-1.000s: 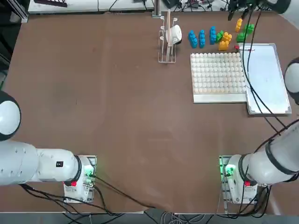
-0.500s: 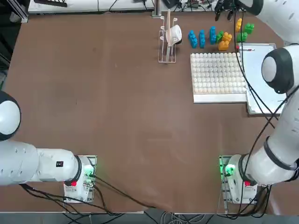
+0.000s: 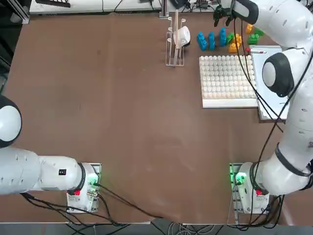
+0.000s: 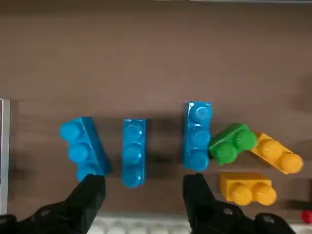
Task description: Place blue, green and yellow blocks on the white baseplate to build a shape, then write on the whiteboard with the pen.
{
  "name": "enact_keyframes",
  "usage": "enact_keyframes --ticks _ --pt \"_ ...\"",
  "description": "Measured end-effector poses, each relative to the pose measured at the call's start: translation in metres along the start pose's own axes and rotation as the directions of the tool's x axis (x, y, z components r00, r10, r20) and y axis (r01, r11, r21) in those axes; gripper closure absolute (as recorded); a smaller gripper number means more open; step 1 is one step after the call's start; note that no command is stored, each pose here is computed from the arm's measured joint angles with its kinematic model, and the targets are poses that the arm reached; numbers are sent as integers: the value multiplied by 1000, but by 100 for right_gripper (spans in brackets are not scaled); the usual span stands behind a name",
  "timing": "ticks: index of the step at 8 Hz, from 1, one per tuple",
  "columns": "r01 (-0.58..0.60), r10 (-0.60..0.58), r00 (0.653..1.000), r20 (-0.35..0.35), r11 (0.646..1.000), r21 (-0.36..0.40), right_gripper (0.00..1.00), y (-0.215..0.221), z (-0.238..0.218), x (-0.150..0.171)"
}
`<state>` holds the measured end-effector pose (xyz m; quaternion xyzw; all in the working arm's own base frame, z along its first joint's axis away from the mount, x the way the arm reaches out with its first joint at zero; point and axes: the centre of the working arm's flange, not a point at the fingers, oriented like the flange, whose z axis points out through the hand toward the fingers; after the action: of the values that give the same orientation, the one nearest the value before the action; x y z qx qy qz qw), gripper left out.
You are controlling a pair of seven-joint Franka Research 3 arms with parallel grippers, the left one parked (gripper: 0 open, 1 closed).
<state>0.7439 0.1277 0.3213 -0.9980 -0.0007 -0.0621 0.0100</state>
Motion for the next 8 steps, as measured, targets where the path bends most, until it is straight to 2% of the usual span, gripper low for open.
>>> enact_keyframes --ticks 3,8 --pt "-46 46 999 -5 999 4 10 -2 27 3" --pt "-41 41 999 -10 999 1 11 -15 74 7"
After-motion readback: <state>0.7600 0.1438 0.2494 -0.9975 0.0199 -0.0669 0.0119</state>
